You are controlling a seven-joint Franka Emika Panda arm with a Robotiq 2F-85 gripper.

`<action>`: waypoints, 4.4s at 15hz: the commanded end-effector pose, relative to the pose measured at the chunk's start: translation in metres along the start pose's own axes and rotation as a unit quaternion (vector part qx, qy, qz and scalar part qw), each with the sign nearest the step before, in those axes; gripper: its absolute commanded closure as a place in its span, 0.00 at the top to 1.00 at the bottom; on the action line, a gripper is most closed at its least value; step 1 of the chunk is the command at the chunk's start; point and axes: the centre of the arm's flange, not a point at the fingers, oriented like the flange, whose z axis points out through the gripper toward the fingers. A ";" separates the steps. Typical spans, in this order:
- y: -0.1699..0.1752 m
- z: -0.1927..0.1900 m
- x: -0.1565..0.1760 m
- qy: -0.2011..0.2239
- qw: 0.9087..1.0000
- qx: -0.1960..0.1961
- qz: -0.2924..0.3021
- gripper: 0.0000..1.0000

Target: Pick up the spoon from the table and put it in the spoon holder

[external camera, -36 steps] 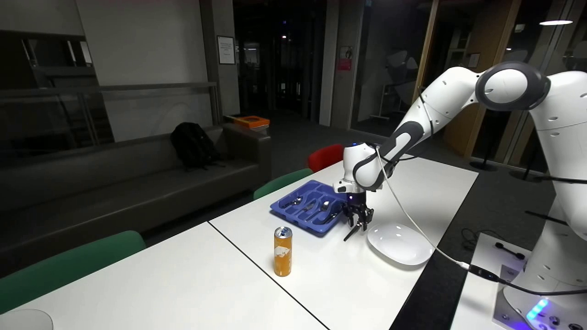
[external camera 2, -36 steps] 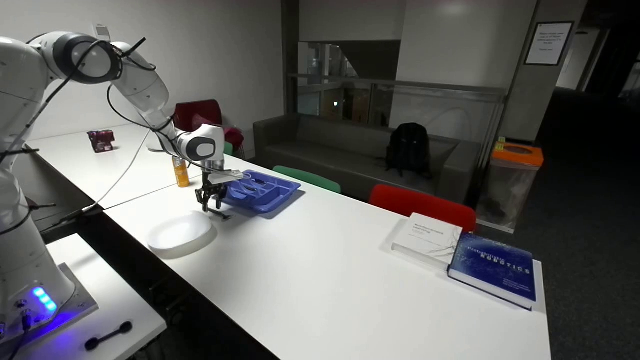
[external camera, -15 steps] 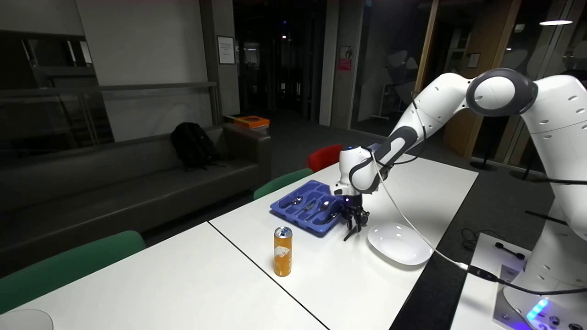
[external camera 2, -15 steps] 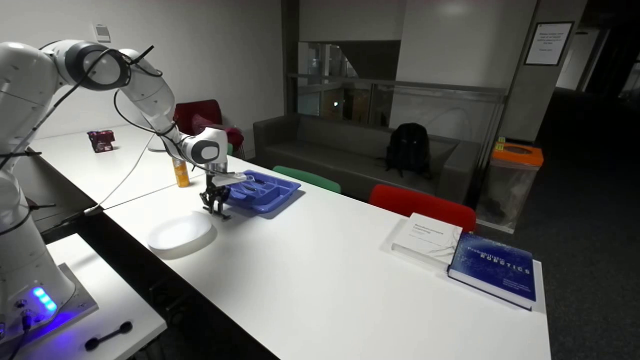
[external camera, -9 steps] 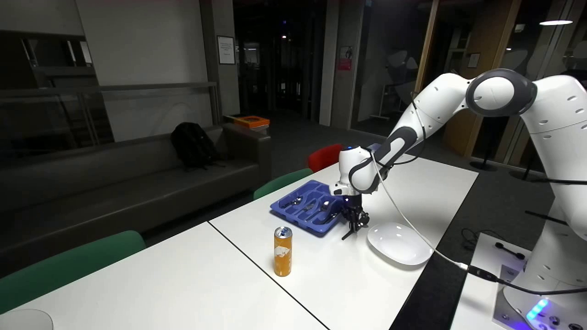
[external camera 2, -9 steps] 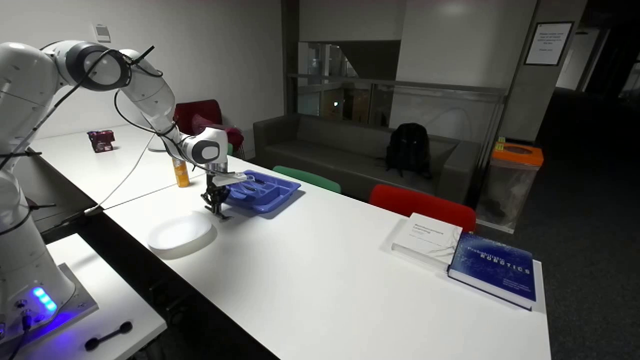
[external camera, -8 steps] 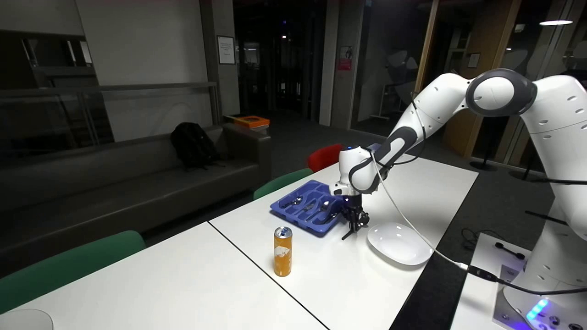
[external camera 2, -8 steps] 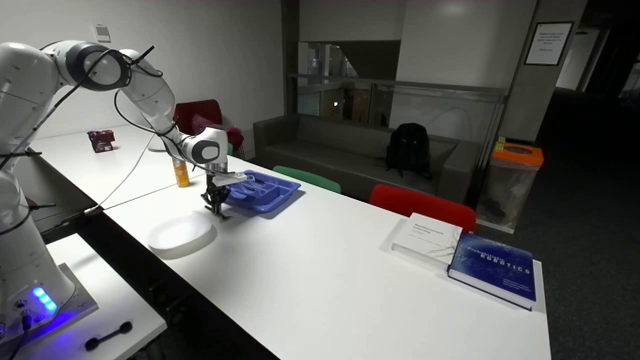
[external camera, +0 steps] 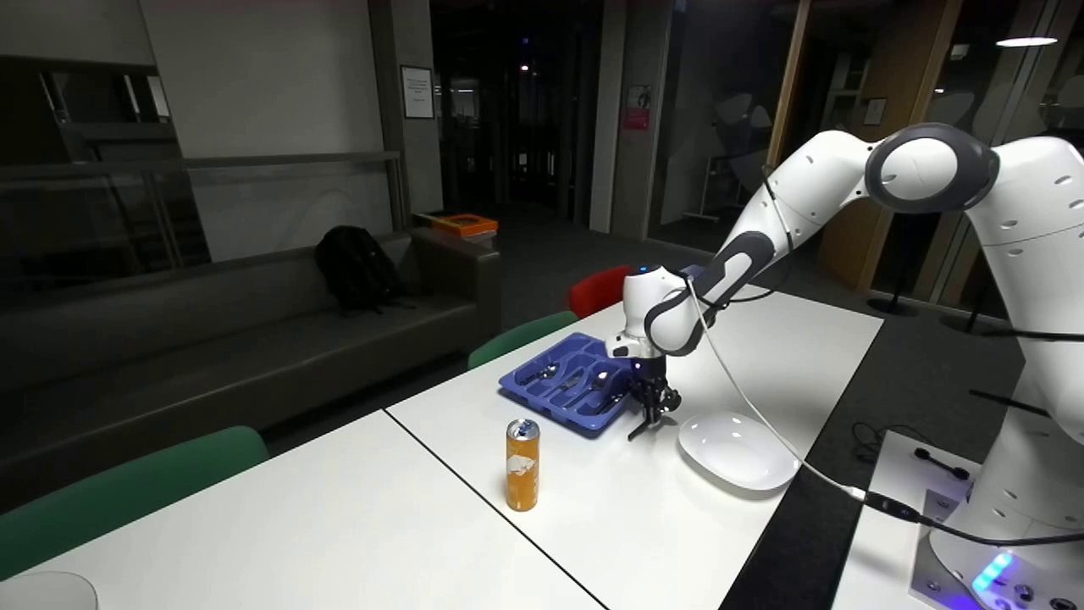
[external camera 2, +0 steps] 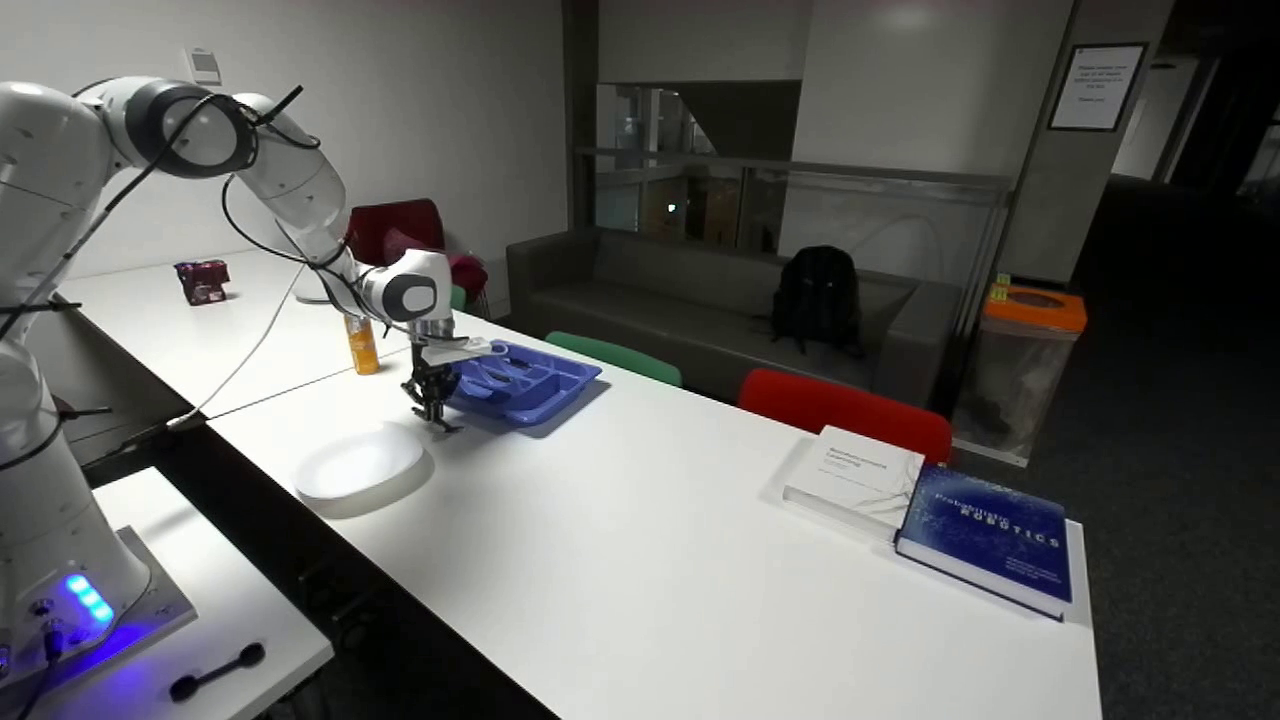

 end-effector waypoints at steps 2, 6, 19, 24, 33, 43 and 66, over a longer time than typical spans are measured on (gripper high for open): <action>-0.018 -0.041 0.013 -0.024 0.999 -0.011 0.022 0.03; -0.030 -0.075 0.029 -0.048 0.998 -0.008 0.027 0.03; 0.031 -0.161 0.064 -0.073 0.994 -0.031 -0.071 0.03; 0.064 -0.157 0.060 -0.058 0.994 -0.034 -0.091 0.03; 0.087 -0.167 0.058 -0.038 0.992 -0.063 -0.106 0.13; 0.092 -0.164 0.057 -0.022 0.992 -0.101 -0.067 0.03; 0.117 -0.107 0.027 -0.013 0.994 -0.097 -0.057 0.13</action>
